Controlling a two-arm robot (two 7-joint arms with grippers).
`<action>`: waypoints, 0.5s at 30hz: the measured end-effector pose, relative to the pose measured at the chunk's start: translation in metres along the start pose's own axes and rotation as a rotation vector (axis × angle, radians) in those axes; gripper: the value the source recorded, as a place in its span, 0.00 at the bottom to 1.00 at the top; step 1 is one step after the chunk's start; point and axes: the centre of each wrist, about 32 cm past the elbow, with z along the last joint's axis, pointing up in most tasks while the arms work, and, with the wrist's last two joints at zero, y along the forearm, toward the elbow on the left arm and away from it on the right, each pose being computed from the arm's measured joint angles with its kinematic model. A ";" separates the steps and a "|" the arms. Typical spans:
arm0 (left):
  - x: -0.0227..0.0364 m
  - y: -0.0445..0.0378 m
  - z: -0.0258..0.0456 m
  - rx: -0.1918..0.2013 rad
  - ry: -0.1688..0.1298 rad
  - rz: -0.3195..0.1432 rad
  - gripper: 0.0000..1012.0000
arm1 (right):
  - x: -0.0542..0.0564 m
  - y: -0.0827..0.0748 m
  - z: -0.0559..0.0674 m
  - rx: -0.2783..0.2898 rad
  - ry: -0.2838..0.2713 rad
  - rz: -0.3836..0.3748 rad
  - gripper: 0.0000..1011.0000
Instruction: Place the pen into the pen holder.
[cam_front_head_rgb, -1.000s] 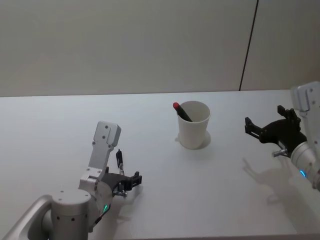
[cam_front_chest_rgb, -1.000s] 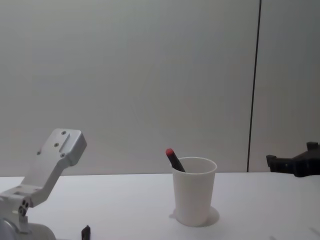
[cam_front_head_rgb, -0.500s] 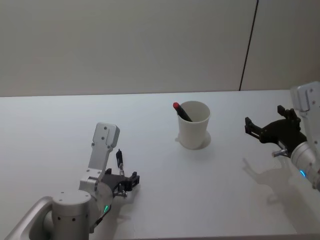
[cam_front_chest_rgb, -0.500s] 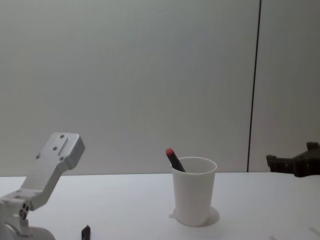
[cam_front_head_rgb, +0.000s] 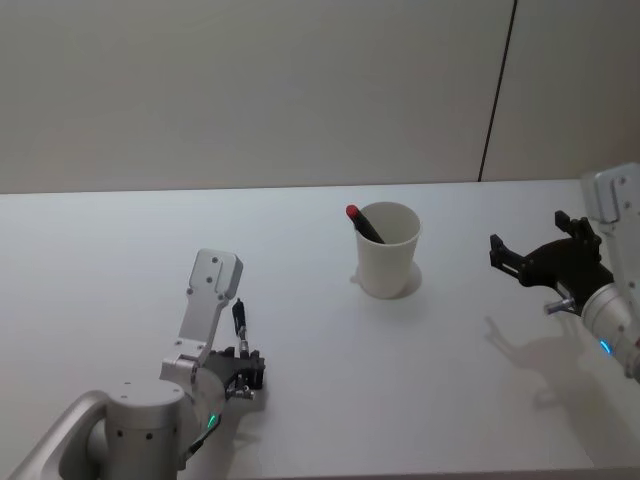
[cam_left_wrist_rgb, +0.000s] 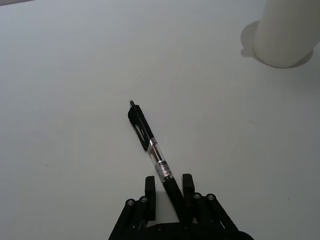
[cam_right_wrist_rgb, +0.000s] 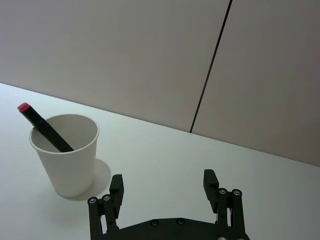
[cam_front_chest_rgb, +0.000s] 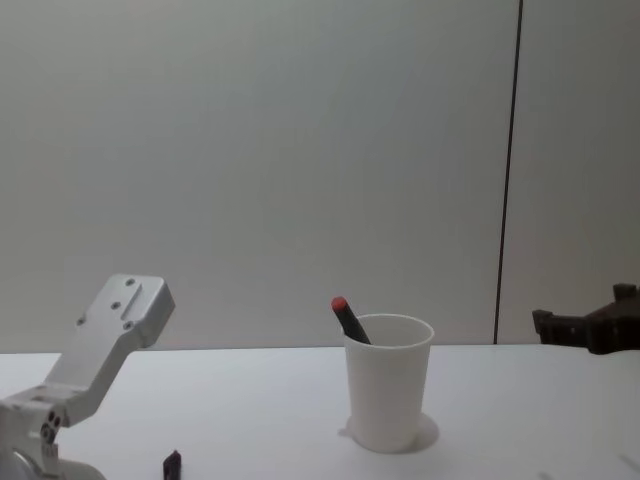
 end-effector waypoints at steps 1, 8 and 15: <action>-0.0001 0.0002 0.0003 0.003 -0.002 0.000 0.35 | 0.000 0.000 0.000 0.000 0.000 0.000 0.99; -0.0004 0.0017 0.0014 0.022 -0.014 0.001 0.14 | 0.000 0.000 0.000 0.000 0.000 0.000 0.99; -0.0008 0.0031 0.0010 0.027 -0.021 0.003 0.13 | 0.000 0.000 0.000 0.000 0.000 0.000 0.99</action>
